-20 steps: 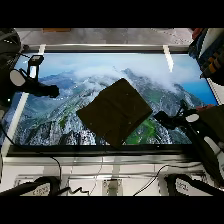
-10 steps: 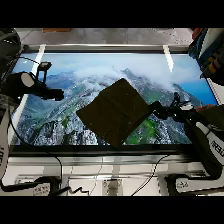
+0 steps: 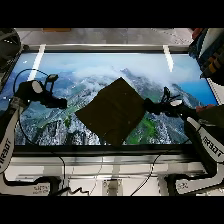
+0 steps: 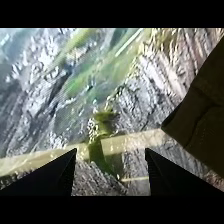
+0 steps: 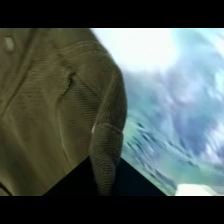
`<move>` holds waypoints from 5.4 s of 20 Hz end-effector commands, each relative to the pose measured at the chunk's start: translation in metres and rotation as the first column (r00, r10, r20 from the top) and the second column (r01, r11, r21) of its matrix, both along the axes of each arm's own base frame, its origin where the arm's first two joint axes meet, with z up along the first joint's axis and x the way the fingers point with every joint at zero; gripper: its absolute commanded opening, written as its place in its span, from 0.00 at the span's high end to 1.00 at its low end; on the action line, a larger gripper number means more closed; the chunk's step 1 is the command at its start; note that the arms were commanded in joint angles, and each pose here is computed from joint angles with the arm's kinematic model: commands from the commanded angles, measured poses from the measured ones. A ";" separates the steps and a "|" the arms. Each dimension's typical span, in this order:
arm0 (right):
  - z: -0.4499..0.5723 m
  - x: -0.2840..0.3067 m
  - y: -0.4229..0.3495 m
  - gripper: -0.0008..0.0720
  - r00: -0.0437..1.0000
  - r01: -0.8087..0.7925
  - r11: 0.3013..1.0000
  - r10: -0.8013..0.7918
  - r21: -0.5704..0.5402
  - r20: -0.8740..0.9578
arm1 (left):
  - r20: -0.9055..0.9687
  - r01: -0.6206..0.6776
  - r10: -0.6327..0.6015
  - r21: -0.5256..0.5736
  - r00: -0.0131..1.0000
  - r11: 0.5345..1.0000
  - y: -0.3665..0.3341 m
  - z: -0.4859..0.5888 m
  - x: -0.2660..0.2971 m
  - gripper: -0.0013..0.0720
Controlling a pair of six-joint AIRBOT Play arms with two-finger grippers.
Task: Fold the clothes and pants, and hang the long-sleeved shirts on hangers.
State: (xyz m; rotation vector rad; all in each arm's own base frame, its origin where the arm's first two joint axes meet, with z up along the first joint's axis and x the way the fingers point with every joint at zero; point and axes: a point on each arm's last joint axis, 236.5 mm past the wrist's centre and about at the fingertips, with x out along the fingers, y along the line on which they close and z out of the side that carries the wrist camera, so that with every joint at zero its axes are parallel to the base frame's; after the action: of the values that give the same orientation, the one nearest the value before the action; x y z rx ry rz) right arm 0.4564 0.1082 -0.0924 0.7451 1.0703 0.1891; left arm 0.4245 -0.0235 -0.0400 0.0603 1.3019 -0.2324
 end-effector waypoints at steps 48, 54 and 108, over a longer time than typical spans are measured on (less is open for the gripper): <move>0.092 0.081 -0.021 0.92 0.947 -0.036 0.970 0.110 -0.239 0.302 | -0.258 0.255 -0.384 -0.418 0.887 0.872 -0.132 0.024 -0.124 0.93; 0.090 0.080 -0.024 0.26 0.946 -0.048 0.962 0.130 -0.268 0.298 | -0.327 0.194 -0.387 -0.493 0.862 0.848 -0.162 -0.011 -0.126 0.27; -0.013 -0.182 0.034 0.92 0.961 -0.153 0.943 0.212 0.296 -0.176 | -0.124 0.110 -0.166 -0.366 0.978 0.924 -0.092 -0.056 -0.095 0.10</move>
State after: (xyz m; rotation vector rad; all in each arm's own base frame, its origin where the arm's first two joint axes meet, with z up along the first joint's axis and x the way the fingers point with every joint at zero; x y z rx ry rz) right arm 0.2714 0.1390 -0.1106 0.9058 1.3420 0.4253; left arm 0.3225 -0.1149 -0.0898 -0.1859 1.4080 -0.6179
